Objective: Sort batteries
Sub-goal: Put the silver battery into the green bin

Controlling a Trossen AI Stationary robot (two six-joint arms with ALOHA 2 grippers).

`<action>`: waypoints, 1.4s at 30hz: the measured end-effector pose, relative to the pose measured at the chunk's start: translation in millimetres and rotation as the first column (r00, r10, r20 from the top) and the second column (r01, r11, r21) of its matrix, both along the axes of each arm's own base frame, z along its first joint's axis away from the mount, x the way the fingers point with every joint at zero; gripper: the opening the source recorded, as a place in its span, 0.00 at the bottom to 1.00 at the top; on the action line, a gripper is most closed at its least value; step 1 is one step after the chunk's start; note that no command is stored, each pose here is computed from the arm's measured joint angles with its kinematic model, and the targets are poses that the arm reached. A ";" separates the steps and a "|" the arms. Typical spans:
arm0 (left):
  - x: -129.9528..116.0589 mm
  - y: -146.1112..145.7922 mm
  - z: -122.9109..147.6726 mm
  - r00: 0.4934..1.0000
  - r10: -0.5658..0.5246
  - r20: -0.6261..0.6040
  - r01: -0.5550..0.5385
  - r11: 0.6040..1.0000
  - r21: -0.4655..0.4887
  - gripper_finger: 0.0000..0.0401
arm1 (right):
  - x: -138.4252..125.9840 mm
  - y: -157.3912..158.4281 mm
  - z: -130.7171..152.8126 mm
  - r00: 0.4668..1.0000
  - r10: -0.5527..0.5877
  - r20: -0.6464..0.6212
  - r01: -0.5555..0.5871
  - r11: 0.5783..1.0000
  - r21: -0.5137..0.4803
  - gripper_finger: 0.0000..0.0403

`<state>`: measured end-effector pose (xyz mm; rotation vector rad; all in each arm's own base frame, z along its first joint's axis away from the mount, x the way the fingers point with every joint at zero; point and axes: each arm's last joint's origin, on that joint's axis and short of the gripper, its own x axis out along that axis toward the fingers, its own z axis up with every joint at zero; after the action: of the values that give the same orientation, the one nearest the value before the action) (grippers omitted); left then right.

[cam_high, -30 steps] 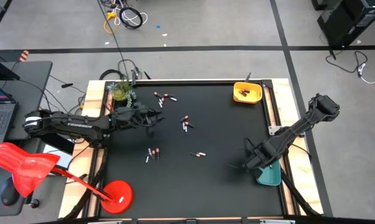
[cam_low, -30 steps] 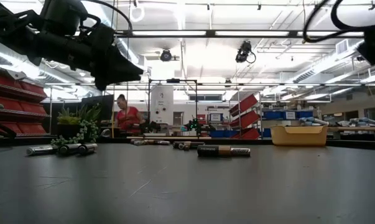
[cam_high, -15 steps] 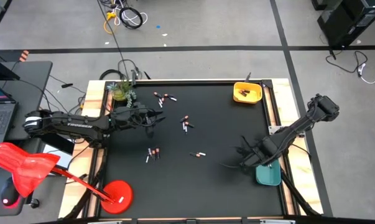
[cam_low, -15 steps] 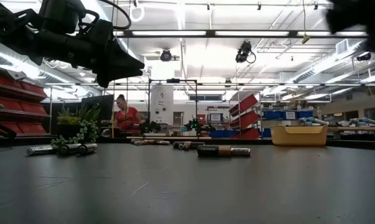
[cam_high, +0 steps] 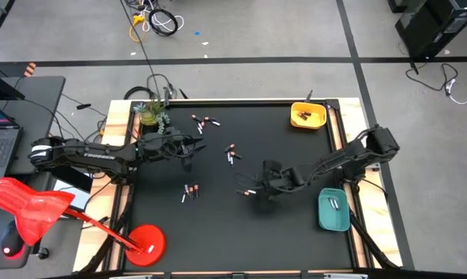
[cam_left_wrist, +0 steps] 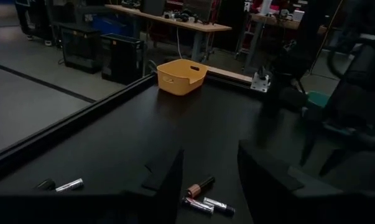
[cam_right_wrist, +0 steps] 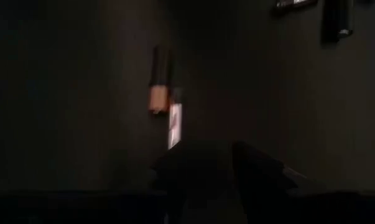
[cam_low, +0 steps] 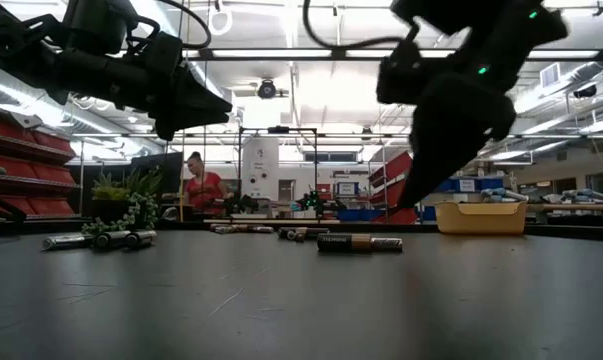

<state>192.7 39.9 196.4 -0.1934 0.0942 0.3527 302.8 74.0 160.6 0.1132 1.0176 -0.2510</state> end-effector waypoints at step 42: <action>-0.4 -0.1 -2.7 1.000 -0.001 -0.029 0.001 1.000 0.001 0.39 | 5.8 -11.4 -29.5 0.991 0.043 -0.128 -0.042 0.999 0.006 0.06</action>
<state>192.4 39.8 193.6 -0.1872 0.1230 0.3543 308.6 62.6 131.1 0.0792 1.1466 -0.2198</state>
